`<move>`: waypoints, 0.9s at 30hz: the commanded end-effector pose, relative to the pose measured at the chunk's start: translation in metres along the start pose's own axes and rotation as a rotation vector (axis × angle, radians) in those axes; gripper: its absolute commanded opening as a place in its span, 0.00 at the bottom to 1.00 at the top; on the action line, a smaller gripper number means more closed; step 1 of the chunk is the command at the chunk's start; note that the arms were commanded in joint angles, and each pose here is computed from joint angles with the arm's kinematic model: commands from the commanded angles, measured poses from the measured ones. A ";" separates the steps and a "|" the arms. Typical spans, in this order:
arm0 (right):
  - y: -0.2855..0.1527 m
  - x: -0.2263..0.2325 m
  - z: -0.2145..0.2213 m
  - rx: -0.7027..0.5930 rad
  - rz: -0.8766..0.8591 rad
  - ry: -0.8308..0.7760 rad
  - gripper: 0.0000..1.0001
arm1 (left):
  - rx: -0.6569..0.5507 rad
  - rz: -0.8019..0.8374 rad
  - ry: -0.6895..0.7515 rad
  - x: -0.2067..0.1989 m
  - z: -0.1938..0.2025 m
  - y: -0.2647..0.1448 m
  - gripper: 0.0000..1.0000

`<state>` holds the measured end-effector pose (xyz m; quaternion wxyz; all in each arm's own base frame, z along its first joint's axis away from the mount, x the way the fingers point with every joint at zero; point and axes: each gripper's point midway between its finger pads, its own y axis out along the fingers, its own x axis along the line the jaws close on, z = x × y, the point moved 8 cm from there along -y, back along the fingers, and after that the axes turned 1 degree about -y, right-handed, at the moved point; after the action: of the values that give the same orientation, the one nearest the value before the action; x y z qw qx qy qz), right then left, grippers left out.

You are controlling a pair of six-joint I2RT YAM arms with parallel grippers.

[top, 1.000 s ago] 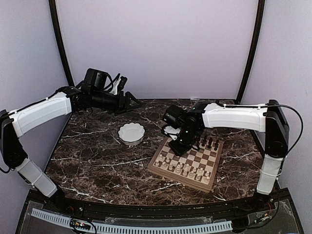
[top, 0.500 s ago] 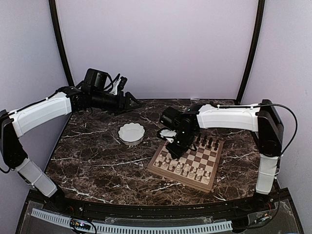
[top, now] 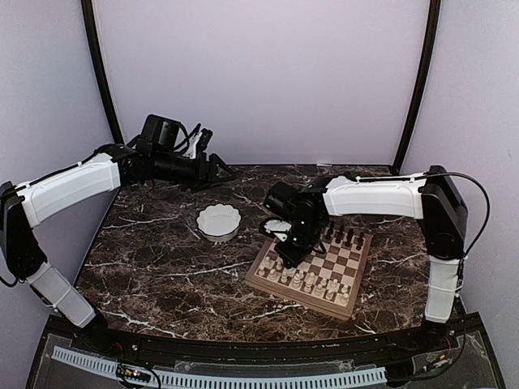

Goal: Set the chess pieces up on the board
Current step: Place the pawn at c2.

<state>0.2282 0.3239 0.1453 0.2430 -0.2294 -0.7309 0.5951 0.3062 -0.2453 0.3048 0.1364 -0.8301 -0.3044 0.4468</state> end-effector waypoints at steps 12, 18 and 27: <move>0.013 0.004 -0.005 0.020 -0.018 -0.016 0.07 | 0.006 0.022 0.014 -0.007 -0.005 -0.001 0.64; 0.011 0.004 -0.005 0.021 -0.015 -0.012 0.13 | 0.013 0.022 0.012 -0.006 -0.004 0.002 0.64; -0.009 0.003 -0.012 -0.016 -0.014 0.006 0.20 | 0.018 0.026 0.011 -0.006 -0.005 0.004 0.64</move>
<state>0.2309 0.3285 0.1401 0.2473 -0.2255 -0.7268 0.5998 0.3108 -0.2494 0.2969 0.1456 -0.8256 -0.3002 0.4550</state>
